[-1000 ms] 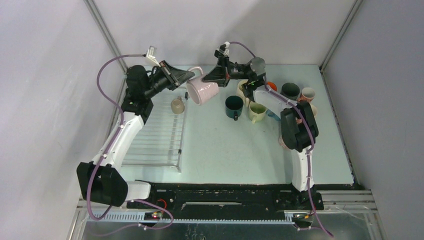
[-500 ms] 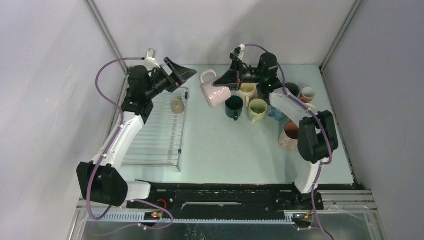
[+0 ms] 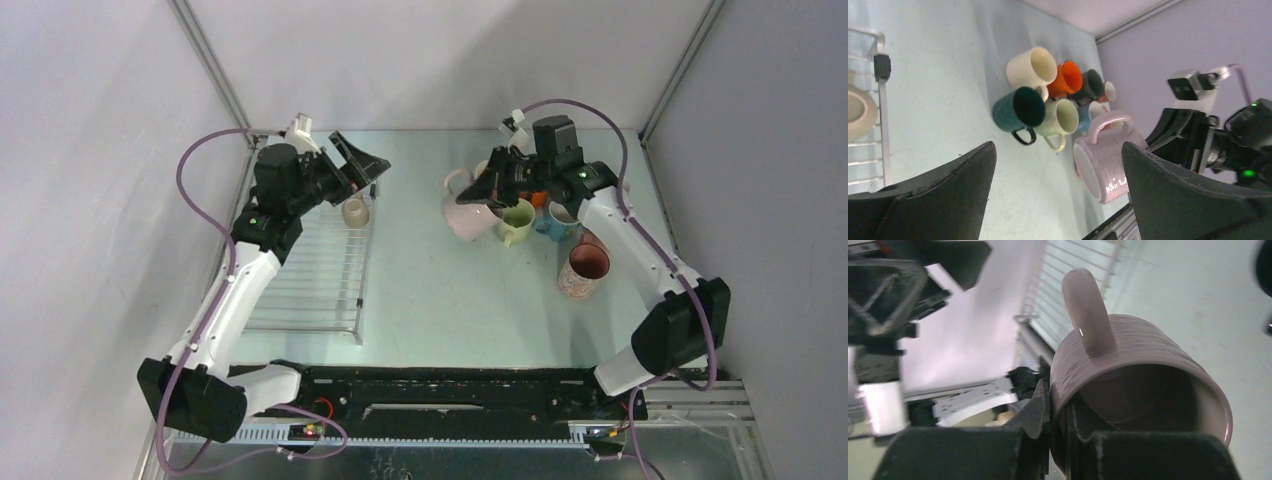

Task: Unload the cups from the dish rack
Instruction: Place the cup at the center of the board.

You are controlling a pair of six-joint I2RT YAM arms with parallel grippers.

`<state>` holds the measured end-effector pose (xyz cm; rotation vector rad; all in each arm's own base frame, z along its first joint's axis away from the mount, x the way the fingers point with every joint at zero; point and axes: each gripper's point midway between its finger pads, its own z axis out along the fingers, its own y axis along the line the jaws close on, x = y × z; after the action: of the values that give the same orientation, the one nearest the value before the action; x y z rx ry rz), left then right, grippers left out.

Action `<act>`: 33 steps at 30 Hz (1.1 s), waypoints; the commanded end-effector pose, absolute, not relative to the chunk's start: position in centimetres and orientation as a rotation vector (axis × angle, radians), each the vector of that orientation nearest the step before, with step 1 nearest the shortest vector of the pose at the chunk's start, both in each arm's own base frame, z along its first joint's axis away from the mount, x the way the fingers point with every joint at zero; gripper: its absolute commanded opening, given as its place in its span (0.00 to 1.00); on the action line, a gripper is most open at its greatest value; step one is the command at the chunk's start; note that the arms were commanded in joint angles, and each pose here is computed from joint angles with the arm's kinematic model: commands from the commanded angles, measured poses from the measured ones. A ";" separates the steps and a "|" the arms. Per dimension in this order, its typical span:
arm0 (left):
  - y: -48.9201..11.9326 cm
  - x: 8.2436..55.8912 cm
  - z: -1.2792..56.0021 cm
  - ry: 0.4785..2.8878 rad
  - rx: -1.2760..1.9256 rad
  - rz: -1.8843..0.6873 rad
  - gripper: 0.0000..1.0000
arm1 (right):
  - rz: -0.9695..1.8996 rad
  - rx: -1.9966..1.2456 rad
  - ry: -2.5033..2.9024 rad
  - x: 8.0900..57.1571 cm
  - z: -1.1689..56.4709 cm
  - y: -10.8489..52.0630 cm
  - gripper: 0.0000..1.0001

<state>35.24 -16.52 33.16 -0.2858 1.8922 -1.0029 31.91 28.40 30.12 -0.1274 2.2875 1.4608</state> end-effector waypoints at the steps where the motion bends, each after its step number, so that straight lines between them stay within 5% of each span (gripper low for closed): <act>1: -17.5 33.7 34.1 1.916 -0.220 -0.932 1.00 | 1.083 -0.151 2.331 29.4 29.6 24.5 0.00; 16: -21.8 32.3 30.2 2.060 -0.114 -0.913 1.00 | 0.383 0.033 2.537 24.4 18.5 17.7 0.00; 33: -21.6 33.0 29.0 2.103 -0.139 -0.863 1.00 | 0.124 0.149 2.589 26.5 10.5 15.2 0.00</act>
<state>32.24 -21.47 25.66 -0.1772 2.1851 -0.8666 23.97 15.22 10.37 0.0793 2.6812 0.1381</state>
